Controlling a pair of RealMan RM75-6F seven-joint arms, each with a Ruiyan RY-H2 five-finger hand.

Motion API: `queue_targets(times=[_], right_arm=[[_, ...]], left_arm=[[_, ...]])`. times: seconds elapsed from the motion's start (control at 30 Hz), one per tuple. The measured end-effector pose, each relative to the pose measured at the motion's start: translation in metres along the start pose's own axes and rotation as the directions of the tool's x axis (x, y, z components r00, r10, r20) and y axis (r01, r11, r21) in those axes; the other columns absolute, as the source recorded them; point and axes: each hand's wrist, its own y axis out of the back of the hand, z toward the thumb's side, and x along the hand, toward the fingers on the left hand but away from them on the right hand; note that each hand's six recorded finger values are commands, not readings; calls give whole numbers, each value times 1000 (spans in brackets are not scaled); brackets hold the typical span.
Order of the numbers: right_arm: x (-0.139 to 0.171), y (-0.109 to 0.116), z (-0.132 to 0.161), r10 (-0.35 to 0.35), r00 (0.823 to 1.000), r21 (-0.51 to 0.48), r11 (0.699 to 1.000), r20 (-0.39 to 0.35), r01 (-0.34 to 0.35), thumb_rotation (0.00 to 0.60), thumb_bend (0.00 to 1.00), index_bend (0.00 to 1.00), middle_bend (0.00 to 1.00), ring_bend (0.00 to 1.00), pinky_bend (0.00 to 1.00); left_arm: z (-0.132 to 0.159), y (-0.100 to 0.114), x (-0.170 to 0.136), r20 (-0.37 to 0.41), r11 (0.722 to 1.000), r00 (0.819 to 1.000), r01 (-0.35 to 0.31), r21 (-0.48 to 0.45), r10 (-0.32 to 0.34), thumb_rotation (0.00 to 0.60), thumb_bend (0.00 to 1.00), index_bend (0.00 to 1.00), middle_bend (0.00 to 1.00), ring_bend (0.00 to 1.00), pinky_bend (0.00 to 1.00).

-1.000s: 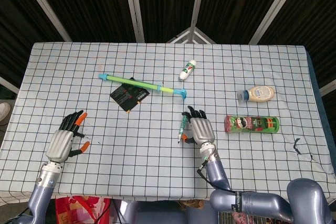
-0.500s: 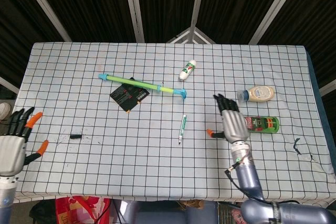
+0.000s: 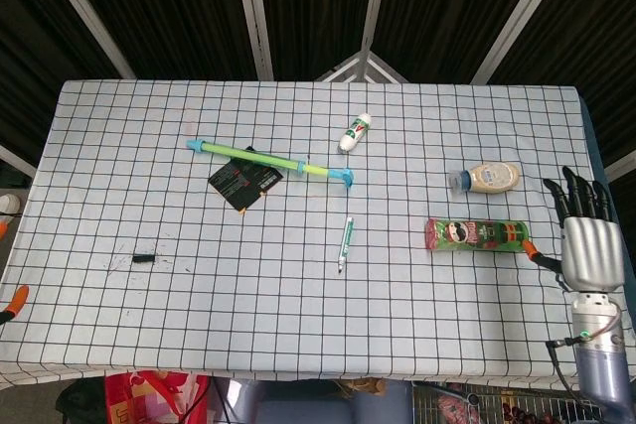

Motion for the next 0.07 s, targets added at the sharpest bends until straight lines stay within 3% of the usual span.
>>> queue_targets(times=[0.07], right_arm=[[5, 5, -8, 12, 1000, 24, 1000, -7, -11, 600, 204, 170, 5, 63, 11]], left_arm=[[2, 0, 2, -3, 1000, 1000, 5, -11, -5, 600, 434, 74, 0, 0, 46]])
